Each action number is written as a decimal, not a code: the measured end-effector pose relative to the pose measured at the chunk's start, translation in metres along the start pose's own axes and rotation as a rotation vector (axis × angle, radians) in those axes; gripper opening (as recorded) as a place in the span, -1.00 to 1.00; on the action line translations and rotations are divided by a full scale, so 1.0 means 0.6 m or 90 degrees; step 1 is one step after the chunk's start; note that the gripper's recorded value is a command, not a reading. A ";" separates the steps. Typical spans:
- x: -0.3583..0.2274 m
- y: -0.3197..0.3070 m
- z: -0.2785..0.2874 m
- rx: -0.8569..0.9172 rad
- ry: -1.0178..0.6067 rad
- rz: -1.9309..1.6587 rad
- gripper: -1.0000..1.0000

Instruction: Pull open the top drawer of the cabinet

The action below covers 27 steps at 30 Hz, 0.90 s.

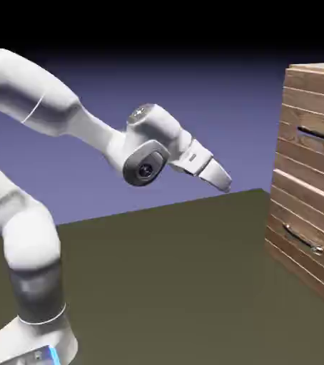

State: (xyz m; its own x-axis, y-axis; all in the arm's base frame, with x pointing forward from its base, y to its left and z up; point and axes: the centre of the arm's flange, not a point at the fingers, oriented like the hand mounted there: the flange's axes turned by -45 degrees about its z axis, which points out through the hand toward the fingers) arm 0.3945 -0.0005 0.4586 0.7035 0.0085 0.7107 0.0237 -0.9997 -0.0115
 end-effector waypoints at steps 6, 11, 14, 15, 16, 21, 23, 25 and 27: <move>0.023 0.043 0.034 0.048 -0.023 0.137 0.00; 0.032 0.075 0.068 0.082 -0.043 0.247 0.00; 0.034 0.092 0.090 0.099 -0.053 0.311 0.00; 0.034 0.097 0.097 0.104 -0.056 0.332 0.00; 0.034 0.102 0.104 0.109 -0.059 0.353 0.00; 0.034 0.124 0.140 0.131 -0.067 0.453 0.00; 0.034 0.131 0.154 0.138 -0.068 0.491 0.00; 0.034 0.137 0.167 0.145 -0.066 0.528 0.00; 0.034 0.143 0.179 0.151 -0.062 0.564 0.00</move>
State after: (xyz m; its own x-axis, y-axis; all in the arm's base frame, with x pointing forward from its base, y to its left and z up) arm 0.4871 -0.0831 0.3965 0.5907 -0.7448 0.3104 -0.4150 -0.6103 -0.6748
